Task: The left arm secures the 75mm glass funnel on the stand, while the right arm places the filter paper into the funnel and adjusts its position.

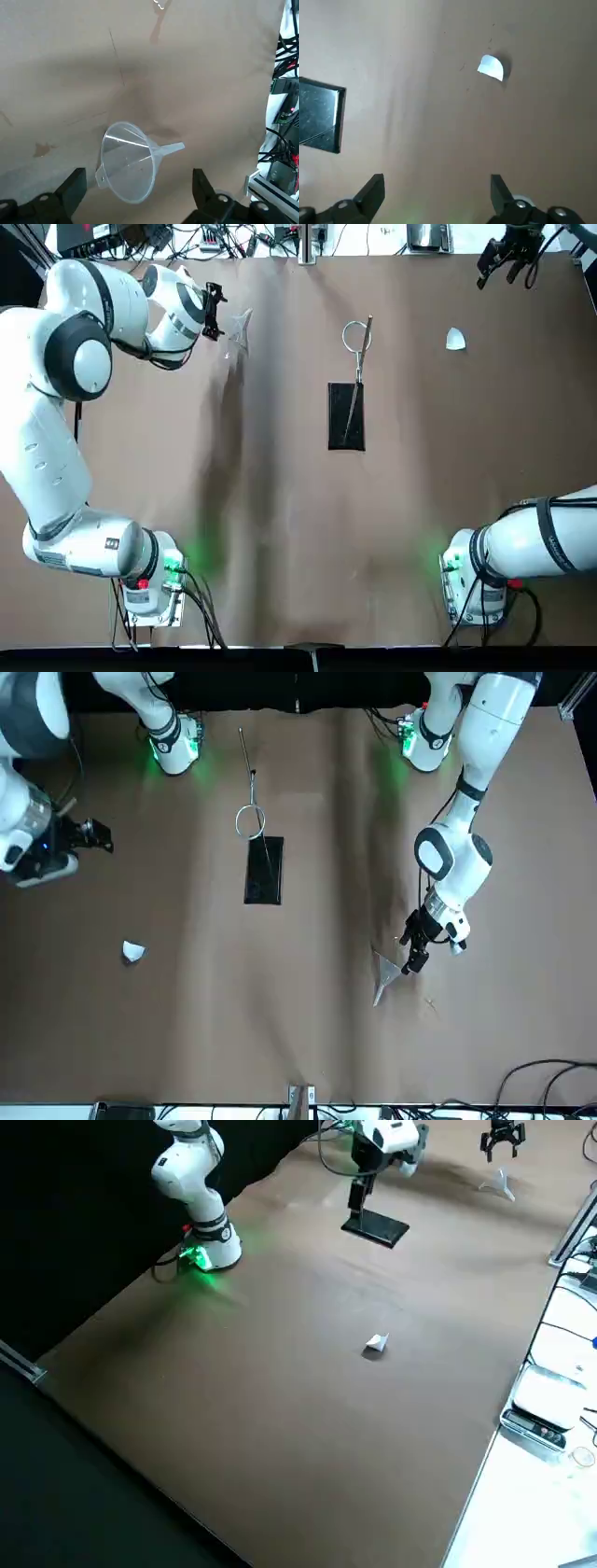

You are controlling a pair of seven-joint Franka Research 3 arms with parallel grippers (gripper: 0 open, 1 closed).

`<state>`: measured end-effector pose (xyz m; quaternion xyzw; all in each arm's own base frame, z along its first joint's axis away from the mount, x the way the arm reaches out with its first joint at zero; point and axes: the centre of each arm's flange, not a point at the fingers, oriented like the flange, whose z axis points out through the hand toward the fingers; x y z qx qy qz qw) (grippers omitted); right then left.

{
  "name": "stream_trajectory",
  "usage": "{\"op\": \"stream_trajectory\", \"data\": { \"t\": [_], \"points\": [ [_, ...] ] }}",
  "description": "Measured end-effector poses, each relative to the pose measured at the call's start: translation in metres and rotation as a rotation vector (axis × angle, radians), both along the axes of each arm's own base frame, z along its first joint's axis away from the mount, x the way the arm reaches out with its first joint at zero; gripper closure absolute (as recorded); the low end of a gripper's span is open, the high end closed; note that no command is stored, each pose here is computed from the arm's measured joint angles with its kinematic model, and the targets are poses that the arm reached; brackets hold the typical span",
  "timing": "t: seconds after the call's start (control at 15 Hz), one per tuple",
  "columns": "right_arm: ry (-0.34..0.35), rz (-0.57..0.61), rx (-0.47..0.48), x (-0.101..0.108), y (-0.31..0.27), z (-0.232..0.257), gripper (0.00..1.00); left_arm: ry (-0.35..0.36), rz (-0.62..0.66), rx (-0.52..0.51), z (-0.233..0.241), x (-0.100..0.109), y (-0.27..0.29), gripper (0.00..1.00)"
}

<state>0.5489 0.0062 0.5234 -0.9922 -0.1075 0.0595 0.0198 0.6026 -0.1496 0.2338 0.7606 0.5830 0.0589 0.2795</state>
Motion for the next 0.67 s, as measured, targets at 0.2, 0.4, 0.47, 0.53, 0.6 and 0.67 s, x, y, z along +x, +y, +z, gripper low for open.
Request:
{"op": "stream_trajectory", "data": {
  "t": [0.2,0.4,0.47,0.53,0.6,0.67],
  "points": [
    [0.016,0.012,-0.015,0.022,0.007,-0.042,0.00,0.000,-0.005,-0.005,-0.005,0.005,-0.006,0.00],
    [0.013,0.095,-0.023,0.049,-0.001,-0.100,0.00,-0.001,-0.013,-0.009,-0.009,0.008,-0.014,0.01],
    [0.008,0.122,-0.020,0.056,-0.010,-0.116,0.00,-0.001,-0.016,-0.010,-0.010,0.009,-0.016,0.01],
    [0.002,0.145,-0.010,0.062,-0.018,-0.130,0.00,-0.002,-0.018,-0.012,-0.011,0.010,-0.018,0.05],
    [-0.003,0.175,0.008,0.066,-0.026,-0.142,0.00,-0.005,-0.019,-0.014,-0.011,0.012,-0.020,0.05],
    [-0.009,0.207,0.035,0.069,-0.035,-0.154,0.00,-0.008,-0.020,-0.016,-0.011,0.015,-0.021,0.06]
  ]
}}
